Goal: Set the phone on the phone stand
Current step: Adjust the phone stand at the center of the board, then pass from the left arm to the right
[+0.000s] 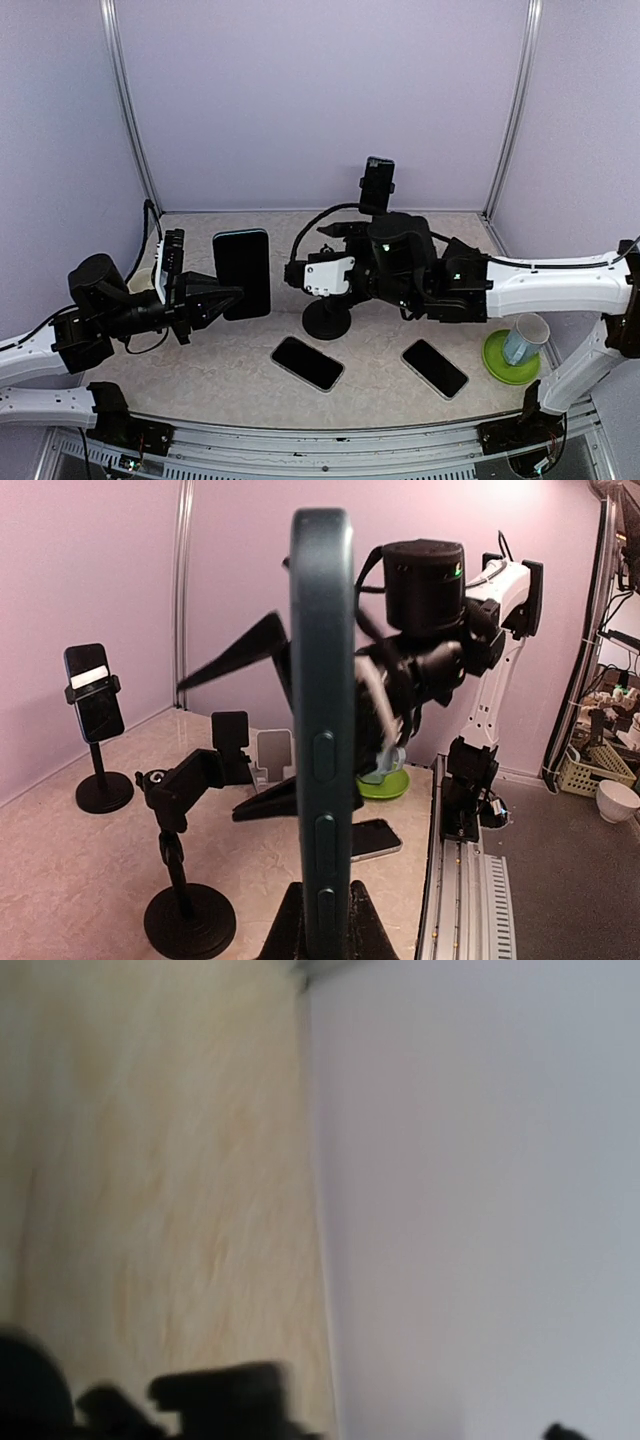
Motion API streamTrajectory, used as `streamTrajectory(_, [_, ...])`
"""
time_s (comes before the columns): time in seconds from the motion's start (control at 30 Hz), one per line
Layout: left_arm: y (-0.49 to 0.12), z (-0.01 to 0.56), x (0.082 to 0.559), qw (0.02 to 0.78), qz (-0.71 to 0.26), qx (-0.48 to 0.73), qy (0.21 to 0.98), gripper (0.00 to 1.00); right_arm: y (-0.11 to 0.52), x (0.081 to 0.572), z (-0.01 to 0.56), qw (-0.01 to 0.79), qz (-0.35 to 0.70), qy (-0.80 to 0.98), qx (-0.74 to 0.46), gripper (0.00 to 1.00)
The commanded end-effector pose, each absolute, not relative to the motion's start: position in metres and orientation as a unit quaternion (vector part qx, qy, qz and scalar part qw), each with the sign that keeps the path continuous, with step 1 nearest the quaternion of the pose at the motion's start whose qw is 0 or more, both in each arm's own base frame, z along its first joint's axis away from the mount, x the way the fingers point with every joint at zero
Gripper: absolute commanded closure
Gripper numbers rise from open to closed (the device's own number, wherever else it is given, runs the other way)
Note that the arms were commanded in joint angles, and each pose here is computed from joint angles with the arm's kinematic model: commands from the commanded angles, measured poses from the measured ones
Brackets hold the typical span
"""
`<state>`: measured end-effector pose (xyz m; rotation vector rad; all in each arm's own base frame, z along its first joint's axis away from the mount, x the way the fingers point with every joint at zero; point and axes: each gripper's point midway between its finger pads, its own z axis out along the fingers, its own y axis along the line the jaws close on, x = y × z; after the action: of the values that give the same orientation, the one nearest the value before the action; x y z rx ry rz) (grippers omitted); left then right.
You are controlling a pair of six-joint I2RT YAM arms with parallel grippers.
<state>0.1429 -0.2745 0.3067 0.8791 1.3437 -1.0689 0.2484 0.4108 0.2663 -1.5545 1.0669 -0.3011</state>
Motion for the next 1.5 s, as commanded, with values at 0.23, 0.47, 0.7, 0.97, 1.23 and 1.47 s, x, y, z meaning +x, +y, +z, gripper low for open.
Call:
streamTrajectory(0.23, [-0.278, 0.327, 0.140, 0.586, -0.472, 0.374, 0.542, 1.00, 0.370, 0.195, 0.397, 0.696, 0.127, 0.480, -0.519, 0.00])
streamTrajectory(0.47, [-0.290, 0.328, 0.139, 0.578, -0.478, 0.381, 0.541, 1.00, 0.370, 0.182, 0.413, 0.599, 0.321, 0.537, -0.500, 0.01])
streamTrajectory(0.7, [-0.305, 0.326, 0.136, 0.567, -0.485, 0.391, 0.539, 1.00, 0.383, 0.158, 0.413, 0.474, 0.492, 0.532, -0.500, 0.09])
streamTrajectory(0.97, [-0.315, 0.329, 0.131, 0.561, -0.495, 0.398, 0.531, 0.99, 0.403, 0.138, 0.393, 0.385, 0.571, 0.497, -0.527, 0.01])
streamTrajectory(1.23, [-0.326, 0.326, 0.129, 0.549, -0.502, 0.406, 0.531, 1.00, 0.426, 0.143, 0.368, 0.373, 0.533, 0.515, -0.559, 0.12])
streamTrajectory(1.47, [-0.333, 0.322, 0.130, 0.542, -0.508, 0.408, 0.531, 1.00, 0.440, 0.128, 0.370, 0.371, 0.543, 0.488, -0.575, 0.18])
